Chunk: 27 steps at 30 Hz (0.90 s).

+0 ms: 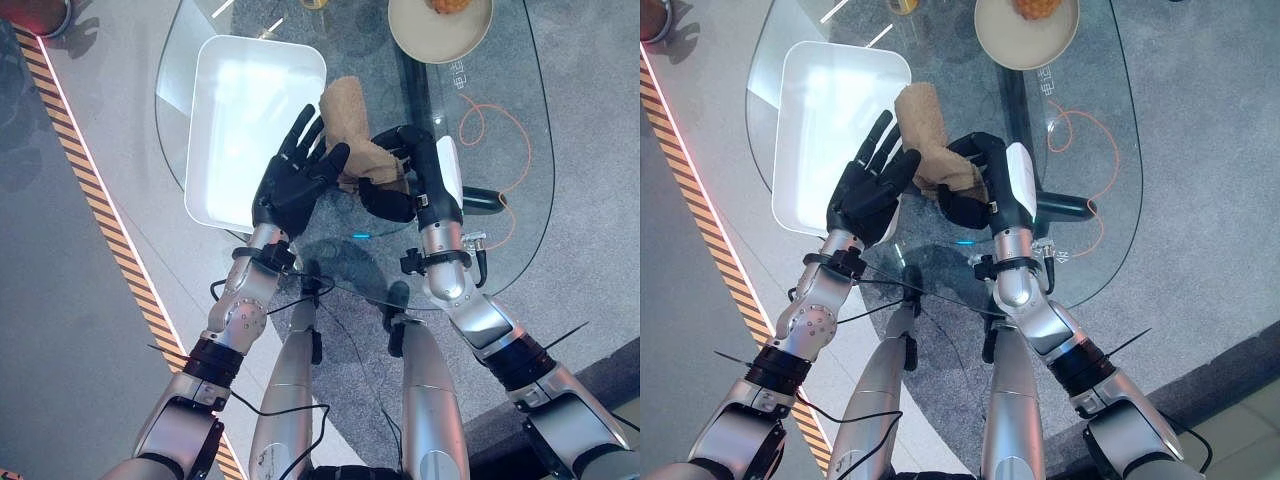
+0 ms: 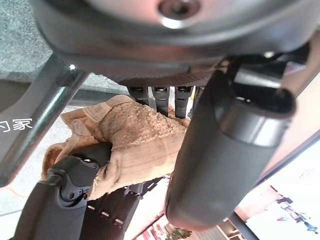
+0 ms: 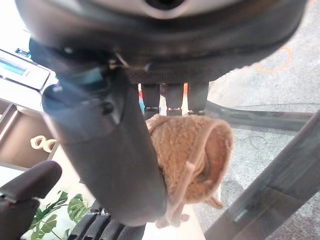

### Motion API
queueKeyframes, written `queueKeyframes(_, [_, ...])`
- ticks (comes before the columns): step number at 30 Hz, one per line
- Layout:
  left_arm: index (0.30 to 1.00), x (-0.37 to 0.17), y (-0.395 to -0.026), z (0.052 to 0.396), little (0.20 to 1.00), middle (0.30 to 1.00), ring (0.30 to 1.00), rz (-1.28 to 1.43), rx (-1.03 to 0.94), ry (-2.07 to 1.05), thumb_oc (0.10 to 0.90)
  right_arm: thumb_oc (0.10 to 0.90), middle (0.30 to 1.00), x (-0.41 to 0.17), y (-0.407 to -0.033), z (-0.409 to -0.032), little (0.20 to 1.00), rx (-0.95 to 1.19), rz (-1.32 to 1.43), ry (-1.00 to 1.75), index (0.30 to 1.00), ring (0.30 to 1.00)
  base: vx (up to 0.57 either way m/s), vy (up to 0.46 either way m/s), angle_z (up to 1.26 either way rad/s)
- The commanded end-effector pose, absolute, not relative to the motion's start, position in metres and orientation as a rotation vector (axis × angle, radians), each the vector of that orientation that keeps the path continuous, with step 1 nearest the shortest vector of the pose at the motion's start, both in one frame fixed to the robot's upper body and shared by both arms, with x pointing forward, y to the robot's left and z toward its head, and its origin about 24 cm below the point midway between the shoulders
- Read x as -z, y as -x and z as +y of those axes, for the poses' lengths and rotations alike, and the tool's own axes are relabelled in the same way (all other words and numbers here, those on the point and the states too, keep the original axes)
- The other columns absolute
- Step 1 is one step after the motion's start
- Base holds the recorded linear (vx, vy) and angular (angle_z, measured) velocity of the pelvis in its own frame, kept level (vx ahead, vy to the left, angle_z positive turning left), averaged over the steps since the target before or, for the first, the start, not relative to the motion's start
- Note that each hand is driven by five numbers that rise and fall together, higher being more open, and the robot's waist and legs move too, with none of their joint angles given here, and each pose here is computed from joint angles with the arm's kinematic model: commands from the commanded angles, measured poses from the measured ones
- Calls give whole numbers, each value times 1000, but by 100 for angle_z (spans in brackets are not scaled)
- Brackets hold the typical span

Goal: Wipe the table with a cloth and put it in the basket.

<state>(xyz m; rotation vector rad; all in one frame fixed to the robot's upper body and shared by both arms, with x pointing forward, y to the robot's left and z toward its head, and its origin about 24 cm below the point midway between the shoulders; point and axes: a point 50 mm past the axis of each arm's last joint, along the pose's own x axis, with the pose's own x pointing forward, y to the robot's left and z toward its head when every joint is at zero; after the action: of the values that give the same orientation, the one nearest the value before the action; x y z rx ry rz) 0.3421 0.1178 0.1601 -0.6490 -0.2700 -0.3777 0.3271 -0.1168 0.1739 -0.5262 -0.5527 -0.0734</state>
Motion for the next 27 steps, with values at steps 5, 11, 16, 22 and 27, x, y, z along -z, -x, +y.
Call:
queueKeyframes(5, [900,-212,-342,117,900,900,900,-502,421,609,800,100,300,-271,-286,-73,200,-48,-1032,282,300,300,0,0,0])
queueKeyframes(11, [900,-218,-343,114,900,900,900,-515,434,639,800,100,300,-270,-285,-69,200,-85,-1026,291,300,300,0,0,0])
queueKeyframes(16, [900,-222,-342,111,900,900,900,-530,440,652,800,100,300,-270,-285,-63,200,-114,-1022,296,300,300,0,0,0])
queueKeyframes(22, [900,-223,-343,111,900,900,900,-535,423,640,800,100,300,-270,-284,-58,200,-155,-1018,307,300,300,0,0,0])
queueKeyframes(27, [900,-225,-343,111,900,900,900,-533,409,635,800,100,300,-271,-281,-53,200,-204,-1018,320,300,300,0,0,0])
